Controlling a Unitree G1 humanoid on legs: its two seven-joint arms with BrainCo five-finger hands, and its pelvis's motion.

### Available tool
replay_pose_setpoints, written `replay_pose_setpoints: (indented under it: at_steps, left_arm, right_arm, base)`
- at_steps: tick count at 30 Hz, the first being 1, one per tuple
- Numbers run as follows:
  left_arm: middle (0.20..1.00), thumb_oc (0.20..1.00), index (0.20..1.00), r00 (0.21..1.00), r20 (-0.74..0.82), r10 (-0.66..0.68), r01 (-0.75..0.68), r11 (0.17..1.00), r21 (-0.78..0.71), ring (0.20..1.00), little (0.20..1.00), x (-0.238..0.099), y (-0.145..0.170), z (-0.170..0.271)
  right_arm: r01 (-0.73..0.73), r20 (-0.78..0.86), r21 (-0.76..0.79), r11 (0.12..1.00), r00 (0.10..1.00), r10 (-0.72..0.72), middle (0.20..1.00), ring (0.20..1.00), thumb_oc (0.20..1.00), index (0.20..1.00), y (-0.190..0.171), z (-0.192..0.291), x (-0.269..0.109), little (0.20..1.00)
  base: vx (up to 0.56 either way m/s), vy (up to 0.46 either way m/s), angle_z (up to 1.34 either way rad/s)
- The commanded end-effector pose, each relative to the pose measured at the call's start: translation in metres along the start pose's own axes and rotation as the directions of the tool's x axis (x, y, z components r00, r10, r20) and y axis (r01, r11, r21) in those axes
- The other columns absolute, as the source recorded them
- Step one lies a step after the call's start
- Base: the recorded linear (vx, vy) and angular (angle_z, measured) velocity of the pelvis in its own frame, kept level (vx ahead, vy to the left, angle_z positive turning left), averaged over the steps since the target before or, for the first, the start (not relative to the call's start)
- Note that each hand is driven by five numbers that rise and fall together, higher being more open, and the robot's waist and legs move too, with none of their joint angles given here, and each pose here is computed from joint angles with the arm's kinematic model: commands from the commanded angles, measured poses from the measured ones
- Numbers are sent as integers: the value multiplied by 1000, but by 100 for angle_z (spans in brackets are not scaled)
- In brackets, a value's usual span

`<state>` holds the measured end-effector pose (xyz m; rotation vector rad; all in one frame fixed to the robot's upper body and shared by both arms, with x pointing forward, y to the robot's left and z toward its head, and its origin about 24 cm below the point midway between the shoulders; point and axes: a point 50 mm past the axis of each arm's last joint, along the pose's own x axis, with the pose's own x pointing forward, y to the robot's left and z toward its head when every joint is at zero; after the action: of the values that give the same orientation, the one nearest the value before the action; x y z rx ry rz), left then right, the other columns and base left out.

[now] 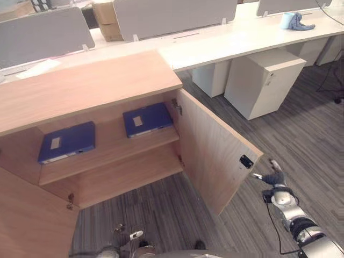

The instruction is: Put the empty folder in the office cabinet

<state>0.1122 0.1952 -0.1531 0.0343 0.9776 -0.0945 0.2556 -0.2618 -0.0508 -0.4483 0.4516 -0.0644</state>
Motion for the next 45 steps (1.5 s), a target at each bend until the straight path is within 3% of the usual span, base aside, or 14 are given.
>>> replay_pose_setpoints:
  at_steps: [1,4,11,18,24,25,30,34,37,38,39,41,42,45]
  left_arm:
    - [1000,1000,1000,998,60,5,-8,999,51,1000,1000,3,9,18]
    - [1000,1000,1000,998,53,34,-37,998,58,1000,1000,2,19,19]
    - [1000,1000,1000,994,61,94,-100,990,100,1000,1000,-2,34,19]
    - [1000,1000,1000,984,59,166,-172,977,124,1000,1000,-6,48,18]
    - [1000,1000,1000,975,43,220,-223,969,108,1000,1000,-11,58,11]
    - [1000,1000,1000,971,49,234,-238,966,104,1000,1000,-13,63,12]
    - [1000,1000,1000,968,45,249,-252,960,122,1000,1000,-15,68,12]
    - [1000,1000,1000,965,49,258,-262,956,133,1000,1000,-14,70,14]
    - [1000,1000,1000,888,144,438,-458,871,179,1000,1000,-25,122,56]
    - [1000,1000,1000,842,131,523,-537,837,109,1000,1000,-47,133,21]
    - [1000,1000,1000,819,189,541,-572,794,206,1000,1000,-55,140,28]
    - [1000,1000,1000,728,281,625,-651,759,0,1000,1000,-83,154,28]
    - [1000,1000,1000,728,279,626,-652,759,0,1000,1000,-83,154,28]
    - [1000,1000,1000,586,309,749,-775,629,-56,1000,1000,-114,185,31]
  right_arm:
    - [15,42,58,998,999,-17,1000,1000,1000,1000,-12,6,1,1000]
    - [-172,45,-12,985,984,172,1000,1000,1000,1000,9,0,-7,1000]
    - [-255,67,-36,966,964,257,1000,1000,1000,1000,26,-3,-18,1000]
    - [-411,212,-28,911,888,407,1000,1000,1000,1000,63,27,-26,1000]
    - [-605,376,-93,791,714,591,1000,1000,1000,1000,114,71,-43,1000]
    - [-646,408,-138,751,654,637,1000,1000,1000,1000,130,87,-46,1000]
    - [-670,489,-183,719,573,658,1000,1000,1000,1000,160,134,-43,1000]
    - [-665,496,-177,726,576,649,1000,1000,1000,1000,168,144,-40,1000]
    - [-638,458,-84,765,657,599,1000,1000,1000,1000,179,141,-29,1000]
    - [-585,442,-62,809,711,548,1000,1000,1000,1000,167,129,-23,1000]
    - [-570,436,-36,821,731,526,1000,1000,1000,1000,164,122,-23,1000]
    - [-516,278,46,855,829,485,1000,1000,1000,1000,140,62,-22,1000]
    - [-517,277,46,855,829,486,1000,1000,1000,1000,140,61,-23,1000]
    - [-482,108,102,870,875,472,1000,1000,1000,1000,126,1,-41,1000]
  base:
    - [-73,34,28]
    - [-72,160,34]
    - [-24,139,52]
    - [-48,122,9]
    - [-39,100,7]
    - [-21,46,2]
    - [-2,11,11]
    - [2,-7,24]
    - [7,-12,18]
    - [-22,-42,16]
    - [-11,-92,17]
    - [44,-122,49]
    - [45,-109,84]
    - [49,-87,62]
